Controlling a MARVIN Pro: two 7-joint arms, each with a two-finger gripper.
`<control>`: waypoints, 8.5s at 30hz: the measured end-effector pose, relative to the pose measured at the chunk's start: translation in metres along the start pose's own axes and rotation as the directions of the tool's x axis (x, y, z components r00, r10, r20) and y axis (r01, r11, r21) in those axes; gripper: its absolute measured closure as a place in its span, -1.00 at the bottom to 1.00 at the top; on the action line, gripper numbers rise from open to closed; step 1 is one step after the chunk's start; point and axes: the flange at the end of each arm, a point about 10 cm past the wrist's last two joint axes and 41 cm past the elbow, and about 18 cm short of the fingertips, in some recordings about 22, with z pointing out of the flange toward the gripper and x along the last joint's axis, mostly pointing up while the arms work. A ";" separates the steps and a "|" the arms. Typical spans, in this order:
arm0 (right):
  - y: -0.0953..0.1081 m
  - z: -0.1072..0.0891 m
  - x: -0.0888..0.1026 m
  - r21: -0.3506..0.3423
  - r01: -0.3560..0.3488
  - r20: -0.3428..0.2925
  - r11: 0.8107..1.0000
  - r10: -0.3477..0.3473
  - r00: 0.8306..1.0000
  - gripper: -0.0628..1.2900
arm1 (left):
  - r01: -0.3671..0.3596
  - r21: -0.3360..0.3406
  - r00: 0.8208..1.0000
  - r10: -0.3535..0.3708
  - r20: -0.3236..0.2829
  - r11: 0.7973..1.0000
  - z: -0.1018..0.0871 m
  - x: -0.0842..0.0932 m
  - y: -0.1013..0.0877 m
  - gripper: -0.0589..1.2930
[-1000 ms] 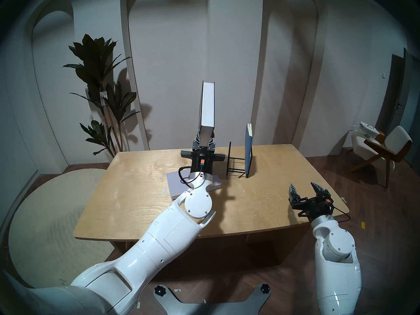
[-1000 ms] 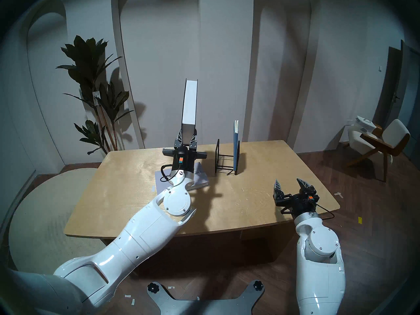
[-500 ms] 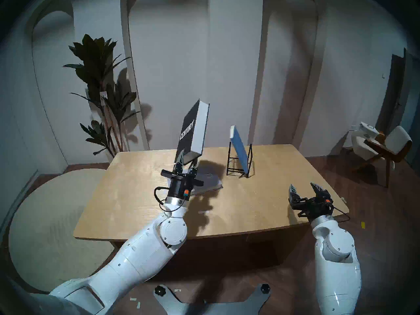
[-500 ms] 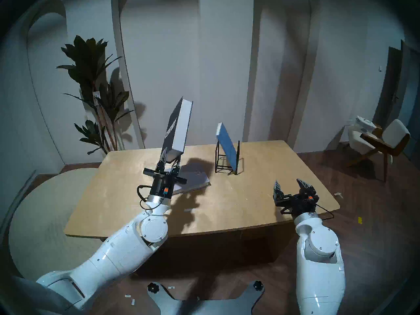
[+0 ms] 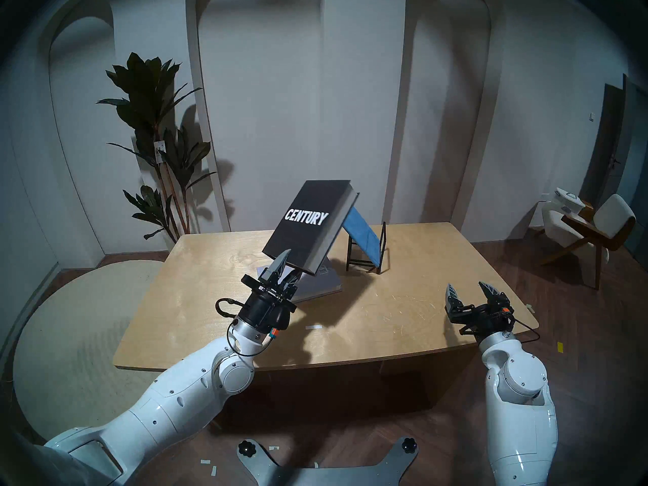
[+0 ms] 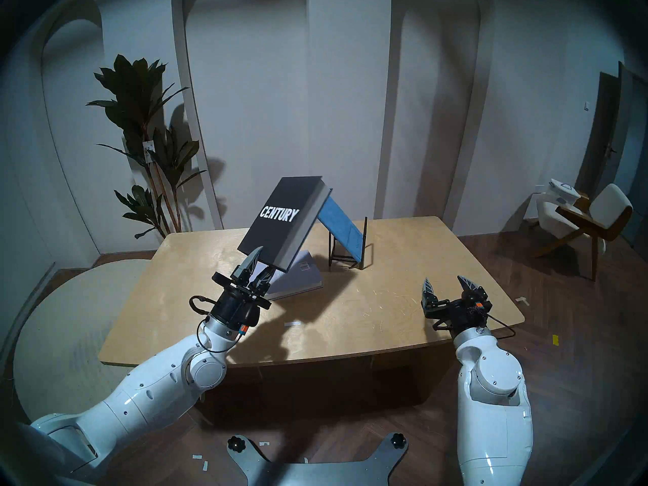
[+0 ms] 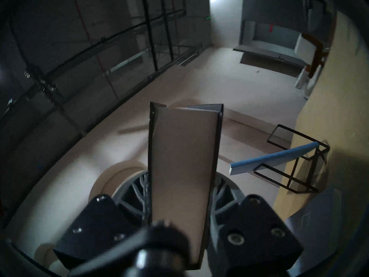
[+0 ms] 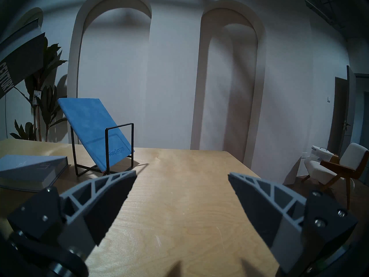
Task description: Stack the books into one stack
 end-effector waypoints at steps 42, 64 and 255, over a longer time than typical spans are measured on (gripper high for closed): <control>-0.001 -0.002 0.005 -0.007 0.009 -0.009 1.000 -0.009 1.000 -0.92 | -0.377 -0.610 0.922 0.344 -0.177 0.696 -0.013 -0.111 -0.001 0.35; -0.001 -0.003 0.005 -0.008 0.011 -0.008 1.000 -0.011 1.000 -0.92 | -0.445 -0.637 0.890 0.389 -0.237 0.630 -0.002 -0.132 -0.011 0.35; -0.177 0.188 0.049 0.263 0.868 -0.043 0.421 -0.894 0.447 -0.92 | 0.030 -0.001 0.984 -0.029 0.174 1.000 0.039 -0.112 -0.132 -0.87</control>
